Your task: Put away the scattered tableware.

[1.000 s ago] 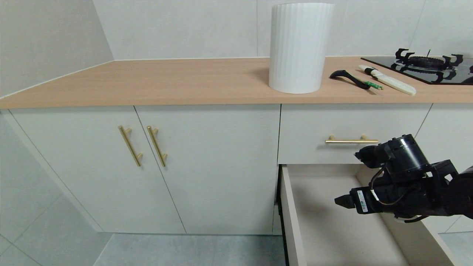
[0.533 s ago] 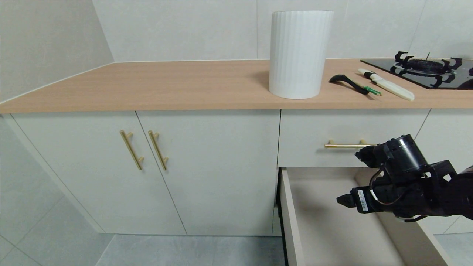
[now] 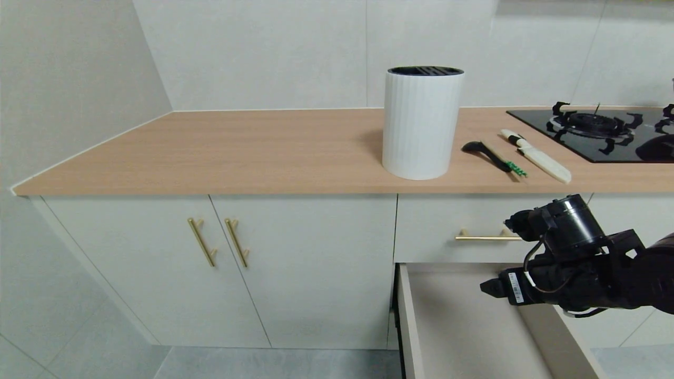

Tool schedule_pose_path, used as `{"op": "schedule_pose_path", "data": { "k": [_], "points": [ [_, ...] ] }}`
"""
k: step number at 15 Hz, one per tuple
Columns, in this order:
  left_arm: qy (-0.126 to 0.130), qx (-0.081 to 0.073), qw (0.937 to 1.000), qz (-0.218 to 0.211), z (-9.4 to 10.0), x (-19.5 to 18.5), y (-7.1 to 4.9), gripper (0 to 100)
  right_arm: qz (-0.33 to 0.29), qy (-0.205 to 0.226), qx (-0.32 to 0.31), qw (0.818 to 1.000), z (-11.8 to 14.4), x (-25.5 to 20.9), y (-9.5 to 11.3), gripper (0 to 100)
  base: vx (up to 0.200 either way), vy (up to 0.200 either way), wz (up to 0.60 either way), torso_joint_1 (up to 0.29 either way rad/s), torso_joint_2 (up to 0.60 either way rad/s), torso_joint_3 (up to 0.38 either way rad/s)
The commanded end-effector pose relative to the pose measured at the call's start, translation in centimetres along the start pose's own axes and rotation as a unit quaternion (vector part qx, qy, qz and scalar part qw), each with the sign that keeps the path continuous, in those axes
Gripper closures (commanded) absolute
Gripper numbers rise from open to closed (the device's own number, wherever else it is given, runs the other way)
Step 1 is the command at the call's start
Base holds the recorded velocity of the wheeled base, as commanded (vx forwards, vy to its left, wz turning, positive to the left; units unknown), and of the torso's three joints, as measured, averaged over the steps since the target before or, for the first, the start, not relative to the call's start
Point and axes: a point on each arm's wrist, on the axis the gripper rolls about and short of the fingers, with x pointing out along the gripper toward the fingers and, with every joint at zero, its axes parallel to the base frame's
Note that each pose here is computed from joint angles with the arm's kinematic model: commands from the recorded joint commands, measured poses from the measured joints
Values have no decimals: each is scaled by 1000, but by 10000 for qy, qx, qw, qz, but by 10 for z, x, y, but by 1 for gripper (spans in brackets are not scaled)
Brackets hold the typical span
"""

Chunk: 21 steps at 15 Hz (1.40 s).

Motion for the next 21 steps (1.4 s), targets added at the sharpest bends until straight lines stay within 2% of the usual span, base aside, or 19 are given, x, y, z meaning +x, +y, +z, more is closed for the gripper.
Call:
{"op": "schedule_pose_path", "data": {
  "k": [1, 8, 11, 12, 14, 16, 21],
  "points": [
    [6, -1, 10000, 1, 0, 0, 0, 0, 4, 6, -3, 10000, 0, 0, 0, 0, 0, 0, 0, 173, -471, -290],
    [6, -1, 10000, 1, 0, 0, 0, 0, -182, -39, -9, 9998, 0, 2, 0, 0, 0, 0, 0, 180, -449, -268],
    [6, -1, 10000, 1, 0, 0, 0, 0, -397, -324, -136, 9986, 8, 11, 3, 0, 0, 0, 0, 43, -98, -54],
    [6, -1, 10000, 1, 0, 0, 0, 0, -436, -531, -233, 9974, 16, 11, 4, 0, 0, 0, 0, 0, 0, 0],
    [6, -1, 10000, 1, 0, 0, 0, 0, -451, -1232, -23, 9914, 56, -4, -1, 0, 0, 0, 0, 0, 0, 0],
    [6, -1, 10000, 1, 0, 0, 0, 0, -492, -1564, 176, 9863, 89, -27, -9, 0, 0, 0, 0, 0, 0, 0],
    [6, -1, 10000, 1, 0, 0, 0, 0, -589, -1674, 459, 9830, 97, -30, -24, 0, 0, 0, 0, 0, 0, 0]
  ]
}}
